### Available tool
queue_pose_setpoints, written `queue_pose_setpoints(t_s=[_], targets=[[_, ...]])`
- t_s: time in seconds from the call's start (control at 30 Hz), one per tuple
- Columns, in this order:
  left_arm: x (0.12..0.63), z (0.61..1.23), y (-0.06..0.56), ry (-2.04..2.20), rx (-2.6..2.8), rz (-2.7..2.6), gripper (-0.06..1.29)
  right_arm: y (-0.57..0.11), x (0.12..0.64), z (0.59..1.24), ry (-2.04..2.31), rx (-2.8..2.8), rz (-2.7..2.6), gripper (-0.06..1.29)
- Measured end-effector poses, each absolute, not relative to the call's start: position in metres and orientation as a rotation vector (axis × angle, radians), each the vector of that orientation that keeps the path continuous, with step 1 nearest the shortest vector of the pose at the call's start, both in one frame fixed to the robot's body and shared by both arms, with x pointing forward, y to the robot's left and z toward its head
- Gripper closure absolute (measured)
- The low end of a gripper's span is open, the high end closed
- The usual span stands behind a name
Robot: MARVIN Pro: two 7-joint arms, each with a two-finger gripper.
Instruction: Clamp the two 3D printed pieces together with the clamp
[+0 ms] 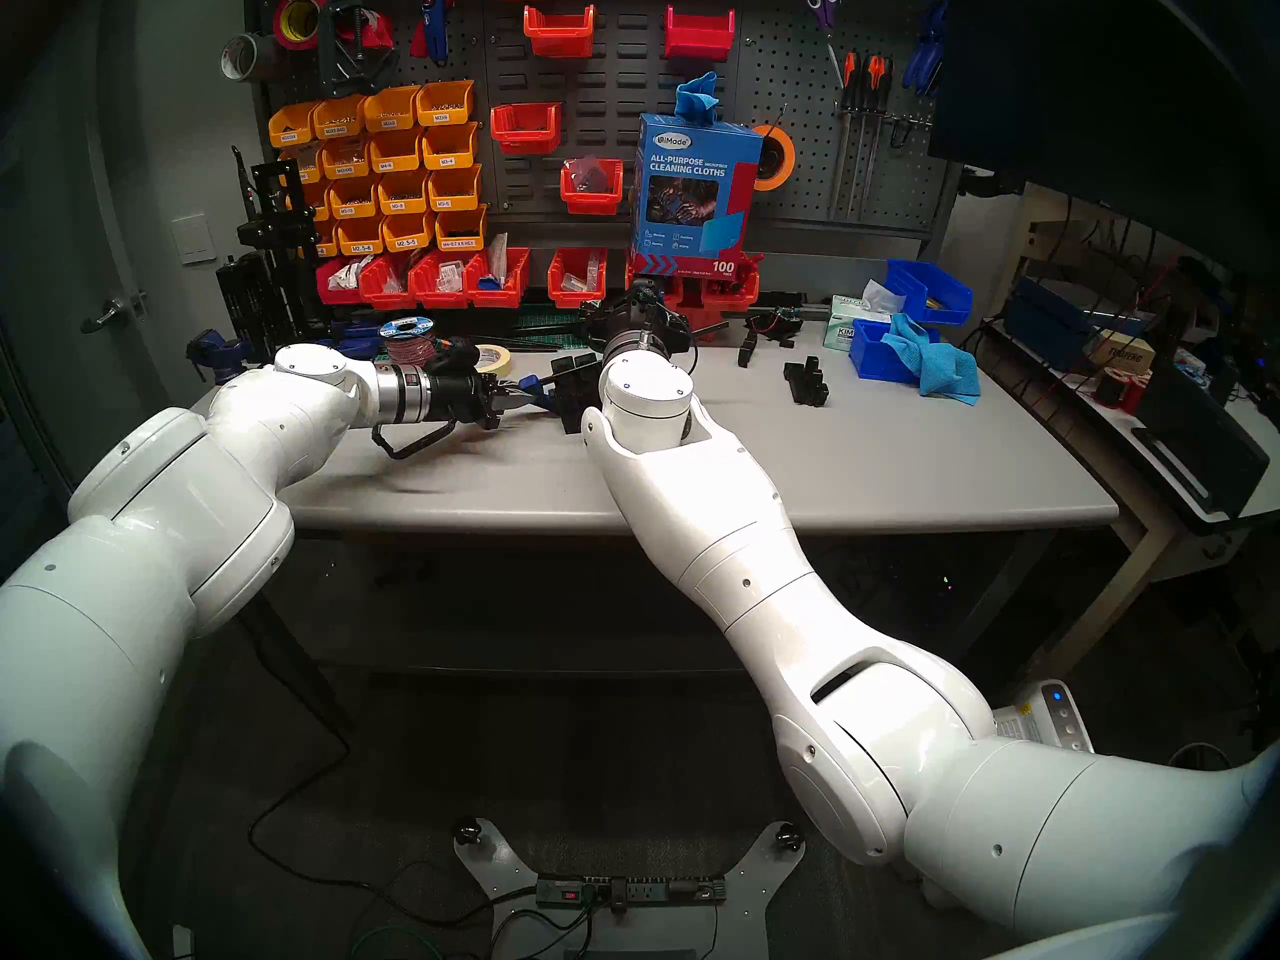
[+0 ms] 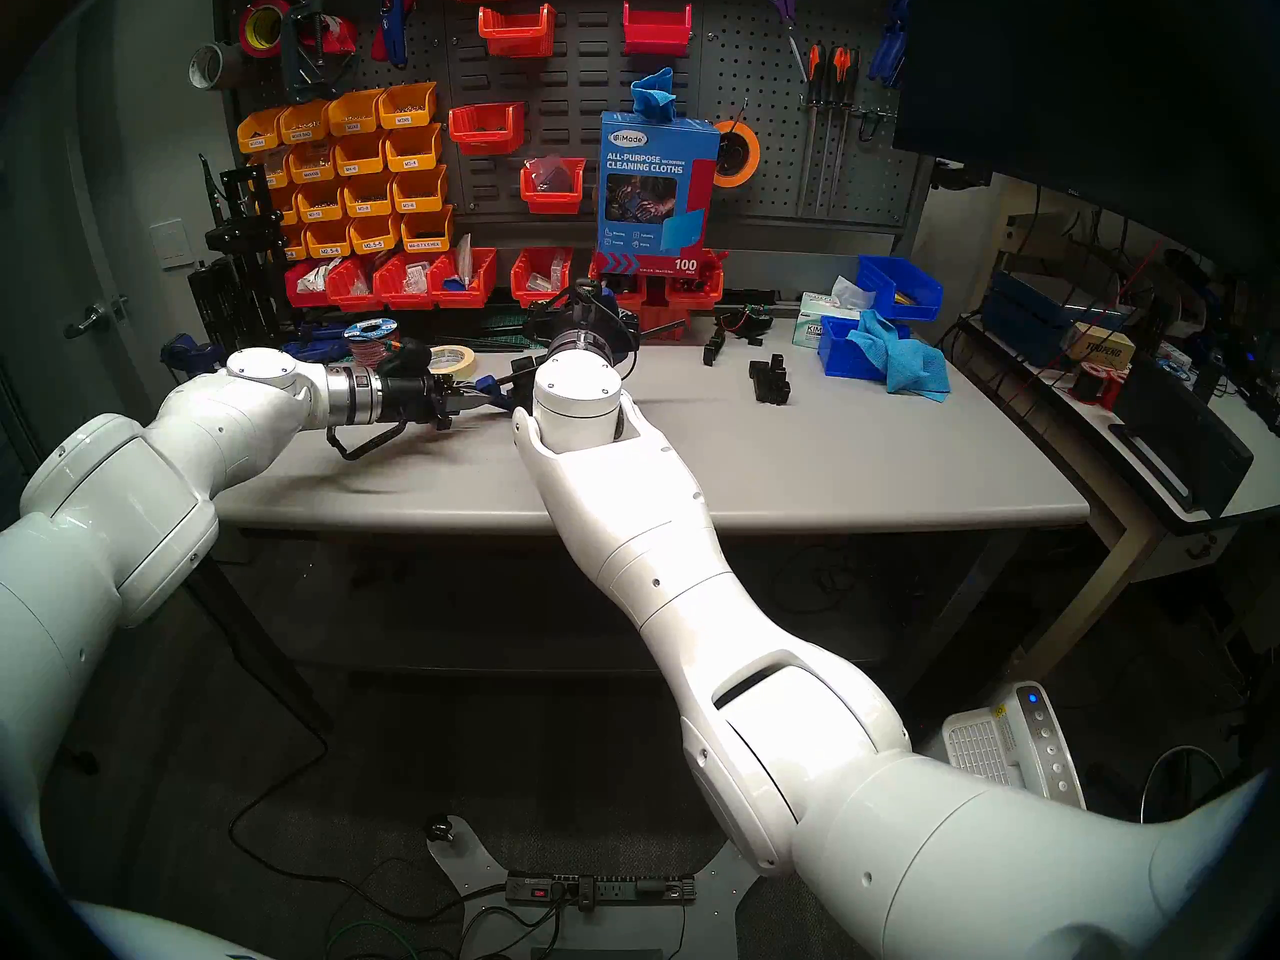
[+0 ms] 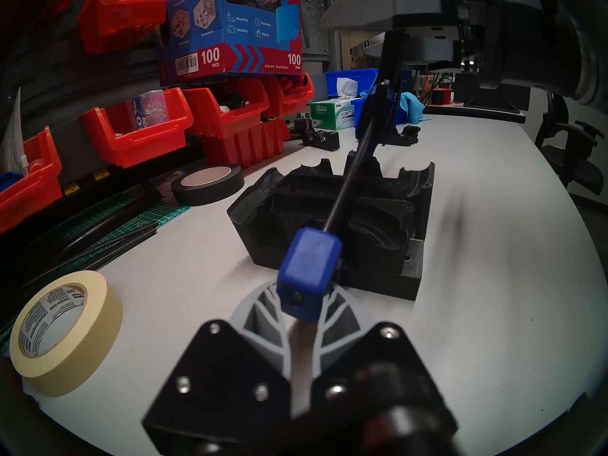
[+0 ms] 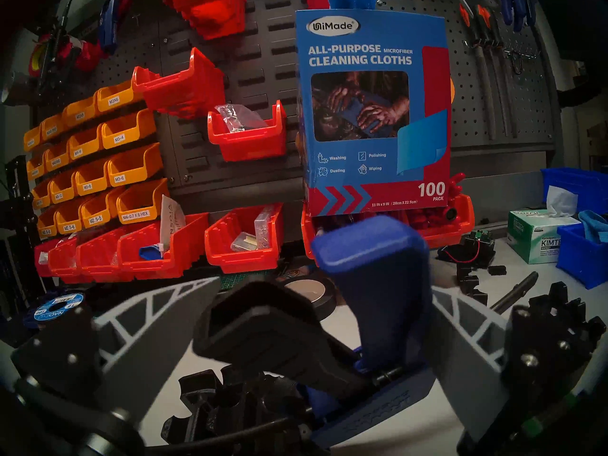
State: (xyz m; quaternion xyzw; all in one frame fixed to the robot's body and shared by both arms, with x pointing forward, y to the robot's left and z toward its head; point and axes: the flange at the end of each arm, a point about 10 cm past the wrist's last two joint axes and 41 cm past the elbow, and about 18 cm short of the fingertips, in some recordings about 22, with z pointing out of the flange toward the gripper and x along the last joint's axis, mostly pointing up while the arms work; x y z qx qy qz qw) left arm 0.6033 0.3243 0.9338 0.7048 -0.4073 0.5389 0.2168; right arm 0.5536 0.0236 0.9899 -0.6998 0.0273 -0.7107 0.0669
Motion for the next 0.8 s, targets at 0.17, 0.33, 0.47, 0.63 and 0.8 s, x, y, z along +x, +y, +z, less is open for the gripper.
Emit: queue_pose_setpoints(t_s=[0.17,0.33,0.47,0.63,0.8], targets=[[0.603,0.934,0.324,-1.127,1.953,1.491,1.19,0.024,0.554,0.991,0.08,-2.108,-2.144,-0.04],[0.603,0.934,0.324,-1.126,1.953,1.49,1.19,0.024,0.554,0.991,0.079,-2.108,-2.147,-0.04],[0.603,0.934,0.324,-1.125,1.953,1.489,1.19,0.024,0.554,0.993,0.079,-2.105,-2.151,-0.04],[0.603,0.934,0.324,-1.124,1.952,1.488,1.19,0.024,0.555,0.995,0.078,-2.1,-2.159,-0.04],[0.603,0.934,0.323,-1.124,1.95,1.486,1.19,0.024,0.556,1.001,0.076,-2.087,-2.175,-0.04]])
